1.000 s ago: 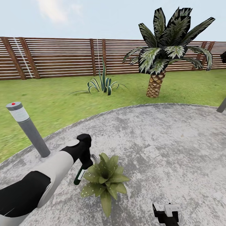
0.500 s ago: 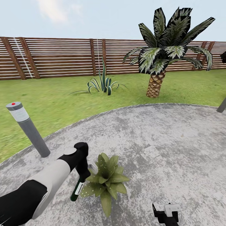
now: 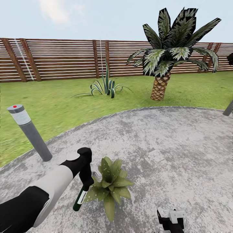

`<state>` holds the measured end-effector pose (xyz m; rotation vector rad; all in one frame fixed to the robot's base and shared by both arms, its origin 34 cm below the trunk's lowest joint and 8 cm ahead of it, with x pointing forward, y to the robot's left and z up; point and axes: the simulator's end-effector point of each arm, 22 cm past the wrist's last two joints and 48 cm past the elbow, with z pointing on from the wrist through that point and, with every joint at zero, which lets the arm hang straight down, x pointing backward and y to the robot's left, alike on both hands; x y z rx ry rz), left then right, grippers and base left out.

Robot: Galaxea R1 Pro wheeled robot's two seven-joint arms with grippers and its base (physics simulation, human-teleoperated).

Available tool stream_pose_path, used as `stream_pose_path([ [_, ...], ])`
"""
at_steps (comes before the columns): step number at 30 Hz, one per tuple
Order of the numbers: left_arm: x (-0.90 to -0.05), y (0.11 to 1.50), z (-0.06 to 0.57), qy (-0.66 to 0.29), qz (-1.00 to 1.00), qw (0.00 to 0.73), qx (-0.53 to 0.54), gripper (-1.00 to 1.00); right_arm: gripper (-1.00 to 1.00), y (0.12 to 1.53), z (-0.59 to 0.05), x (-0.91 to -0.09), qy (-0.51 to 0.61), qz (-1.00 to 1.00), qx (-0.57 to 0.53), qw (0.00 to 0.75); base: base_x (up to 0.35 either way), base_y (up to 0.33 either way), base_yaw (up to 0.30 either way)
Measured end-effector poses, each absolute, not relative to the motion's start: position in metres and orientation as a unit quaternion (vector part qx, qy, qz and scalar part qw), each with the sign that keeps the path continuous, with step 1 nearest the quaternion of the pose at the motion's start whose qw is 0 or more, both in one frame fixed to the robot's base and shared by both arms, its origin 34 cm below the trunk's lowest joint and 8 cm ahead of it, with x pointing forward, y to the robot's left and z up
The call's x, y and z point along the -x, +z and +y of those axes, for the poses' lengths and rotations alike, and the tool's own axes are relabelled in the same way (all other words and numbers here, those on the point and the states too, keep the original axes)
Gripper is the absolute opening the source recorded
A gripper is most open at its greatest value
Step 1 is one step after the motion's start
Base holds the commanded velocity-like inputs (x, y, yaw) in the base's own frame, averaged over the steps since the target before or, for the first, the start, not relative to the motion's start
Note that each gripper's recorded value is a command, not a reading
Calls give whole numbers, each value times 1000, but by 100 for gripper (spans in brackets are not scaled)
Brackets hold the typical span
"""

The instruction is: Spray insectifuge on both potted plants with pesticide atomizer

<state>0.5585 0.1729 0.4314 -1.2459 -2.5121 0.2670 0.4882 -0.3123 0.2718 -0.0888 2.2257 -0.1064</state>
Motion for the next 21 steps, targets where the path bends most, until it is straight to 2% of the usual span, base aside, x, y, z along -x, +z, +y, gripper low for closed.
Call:
stream_pose_path([
  [7, -560, 431, 171, 90, -880, 159, 439, -100, 100, 272, -312, -488, -42, 896, 36, 441, -98, -59, 25],
  [21, -563, 431, 176, 82, -884, 156, 432, -100, 100, 272, -311, -488, -42, 896, 35, 440, -1, -1, 263],
])
